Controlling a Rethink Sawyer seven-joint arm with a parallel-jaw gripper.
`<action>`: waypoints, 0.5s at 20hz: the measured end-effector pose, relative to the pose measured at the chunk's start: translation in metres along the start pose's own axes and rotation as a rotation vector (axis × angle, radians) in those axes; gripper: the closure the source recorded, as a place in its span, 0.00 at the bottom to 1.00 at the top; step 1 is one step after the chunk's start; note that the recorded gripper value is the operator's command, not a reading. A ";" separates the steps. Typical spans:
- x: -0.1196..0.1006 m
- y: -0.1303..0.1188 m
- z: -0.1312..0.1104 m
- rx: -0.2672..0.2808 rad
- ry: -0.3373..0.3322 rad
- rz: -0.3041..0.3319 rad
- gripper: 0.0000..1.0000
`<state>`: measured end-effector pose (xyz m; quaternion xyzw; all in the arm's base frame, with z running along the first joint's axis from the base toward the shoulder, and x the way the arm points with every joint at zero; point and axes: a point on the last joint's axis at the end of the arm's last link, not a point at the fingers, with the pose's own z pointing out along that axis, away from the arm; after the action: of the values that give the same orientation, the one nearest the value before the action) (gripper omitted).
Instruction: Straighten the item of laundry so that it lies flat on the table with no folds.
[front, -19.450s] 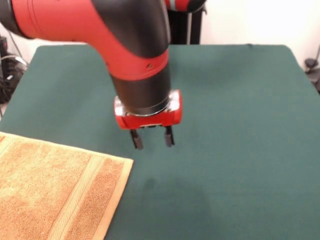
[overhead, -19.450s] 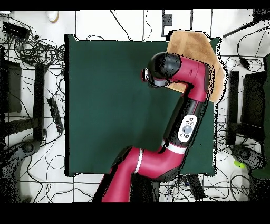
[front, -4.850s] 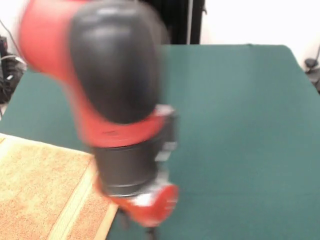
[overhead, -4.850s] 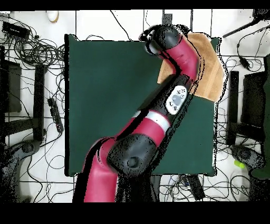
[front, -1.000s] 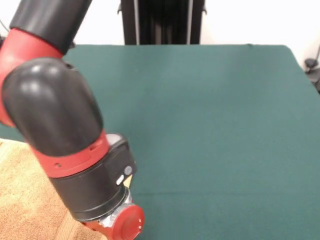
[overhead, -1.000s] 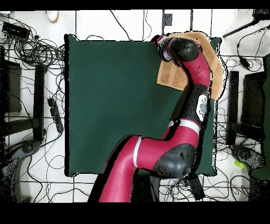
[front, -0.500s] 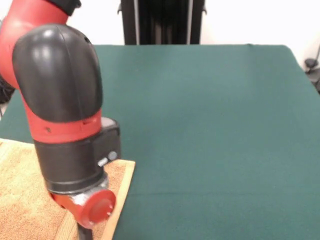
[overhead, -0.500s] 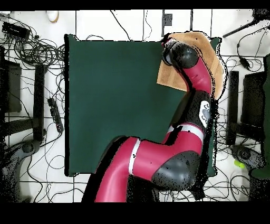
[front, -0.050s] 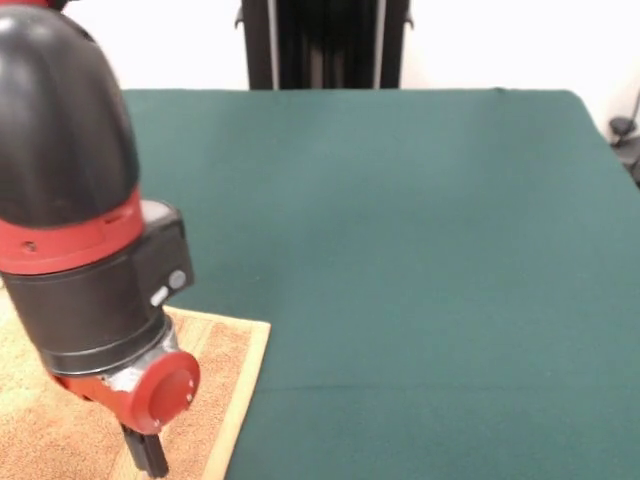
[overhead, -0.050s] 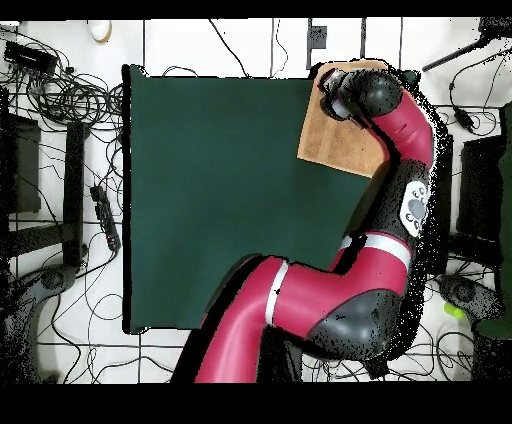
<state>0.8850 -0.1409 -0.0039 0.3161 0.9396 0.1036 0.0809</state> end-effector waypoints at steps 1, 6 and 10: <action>-0.002 -0.001 -0.002 -0.003 0.018 -0.005 1.00; -0.031 -0.035 -0.004 -0.035 0.091 0.036 1.00; -0.067 -0.090 -0.001 -0.039 0.112 0.104 1.00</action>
<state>0.8857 -0.2524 -0.0196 0.3565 0.9228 0.1435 0.0289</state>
